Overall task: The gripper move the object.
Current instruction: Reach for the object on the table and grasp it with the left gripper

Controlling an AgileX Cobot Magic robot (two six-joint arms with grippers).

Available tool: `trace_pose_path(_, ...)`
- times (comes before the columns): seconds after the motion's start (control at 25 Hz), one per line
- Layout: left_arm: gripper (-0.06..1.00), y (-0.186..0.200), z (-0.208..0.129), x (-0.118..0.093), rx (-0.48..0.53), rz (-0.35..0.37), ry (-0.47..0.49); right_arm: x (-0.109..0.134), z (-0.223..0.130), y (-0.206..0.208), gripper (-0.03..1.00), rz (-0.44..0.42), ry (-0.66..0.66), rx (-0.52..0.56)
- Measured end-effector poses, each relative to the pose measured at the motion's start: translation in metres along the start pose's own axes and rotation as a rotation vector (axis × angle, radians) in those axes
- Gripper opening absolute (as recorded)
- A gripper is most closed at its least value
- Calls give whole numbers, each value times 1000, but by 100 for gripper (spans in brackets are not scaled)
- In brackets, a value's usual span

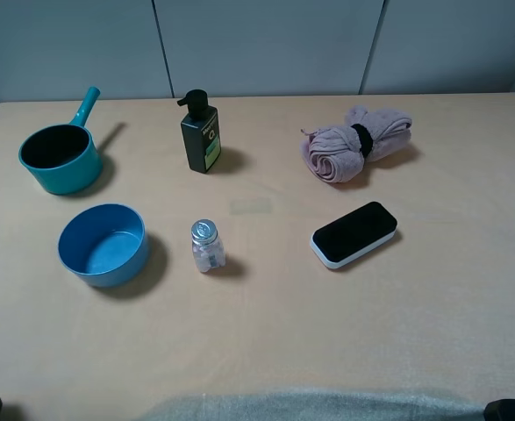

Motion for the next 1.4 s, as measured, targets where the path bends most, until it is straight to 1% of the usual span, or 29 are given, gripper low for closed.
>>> trace_pose_path(1.4,65,0,0,0,0,0,0,0,0,0,64,0,0,0)
Point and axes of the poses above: a point on each arm's last joint axis where the gripper is mounted, y pointing back along that axis away from the gripper, x along the wrist's bending axis when the last joint is at zero, z = x × y, the point moved 7 cm from there along -y, pointing out along that axis toward the gripper, and after that the axes turned 4 degrees about y, right-handed, at the moved point
